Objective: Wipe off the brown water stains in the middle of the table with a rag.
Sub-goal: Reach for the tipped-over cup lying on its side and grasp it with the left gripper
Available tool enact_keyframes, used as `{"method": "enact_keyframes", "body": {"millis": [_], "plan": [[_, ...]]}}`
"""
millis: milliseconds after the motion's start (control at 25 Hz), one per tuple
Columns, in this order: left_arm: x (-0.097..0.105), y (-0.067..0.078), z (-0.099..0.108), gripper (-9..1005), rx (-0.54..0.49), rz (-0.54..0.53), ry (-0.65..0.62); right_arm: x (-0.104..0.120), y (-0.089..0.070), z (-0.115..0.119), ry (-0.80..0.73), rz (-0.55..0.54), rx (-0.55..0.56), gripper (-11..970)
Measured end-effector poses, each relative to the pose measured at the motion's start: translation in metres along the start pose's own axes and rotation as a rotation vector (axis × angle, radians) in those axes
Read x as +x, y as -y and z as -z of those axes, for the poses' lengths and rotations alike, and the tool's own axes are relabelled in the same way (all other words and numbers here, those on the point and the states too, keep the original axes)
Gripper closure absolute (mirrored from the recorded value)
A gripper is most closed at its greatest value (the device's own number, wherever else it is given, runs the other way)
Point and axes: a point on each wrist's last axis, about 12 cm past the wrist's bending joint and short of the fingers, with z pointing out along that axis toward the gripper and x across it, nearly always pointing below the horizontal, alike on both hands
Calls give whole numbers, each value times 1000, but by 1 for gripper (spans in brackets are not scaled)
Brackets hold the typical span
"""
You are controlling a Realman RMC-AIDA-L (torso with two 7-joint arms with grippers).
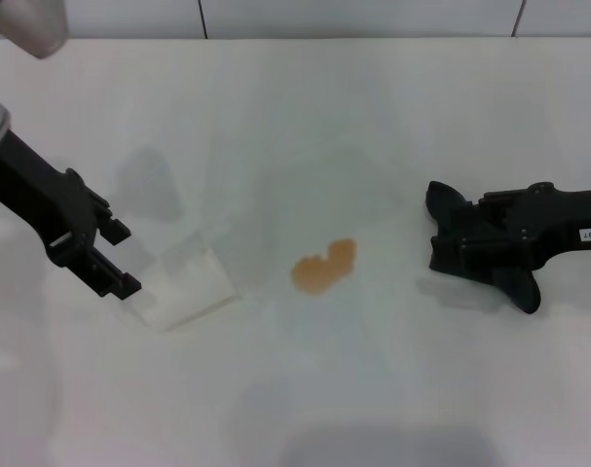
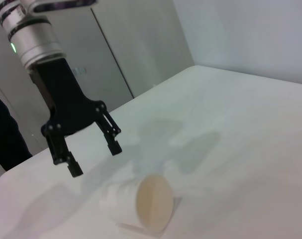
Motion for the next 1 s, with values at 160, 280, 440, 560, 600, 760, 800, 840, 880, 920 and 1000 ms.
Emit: {"method": "enact_keyframes", "body": {"millis": [160, 280, 440, 560, 600, 760, 800, 840, 880, 920, 1000], "plan": [[-2, 1, -8, 164, 2, -7, -6, 0, 0, 0, -2, 0, -2, 327], [-3, 1, -11, 164, 0, -7, -9, 1, -1, 0, -4, 2, -6, 327], [-2, 1, -14, 164, -9, -4, -15, 1, -3, 0, -1, 2, -17, 327], [-1, 1, -18, 164, -14, -1, -18, 1, -3, 0, 0, -3, -18, 327], [-1, 1, -20, 164, -16, -1, -16, 2, -3, 0, 0, -4, -19, 327], [-3, 1, -24, 164, -22, -8, -11, 2, -3, 0, -2, -4, -24, 327], [-4, 1, -26, 165, -25, -10, -11, 2, -3, 0, -2, -5, -25, 327], [-5, 1, -28, 165, -29, -15, -13, 2, -3, 0, -2, -4, -26, 327], [-5, 1, -29, 165, -32, -17, -15, 2, -3, 0, -2, -4, -26, 327], [-6, 1, -31, 165, -34, -20, -16, 2, -3, 0, -2, -4, -26, 327], [-7, 0, -34, 165, -33, -23, -19, 2, -4, 0, -2, -4, -26, 327]]}}
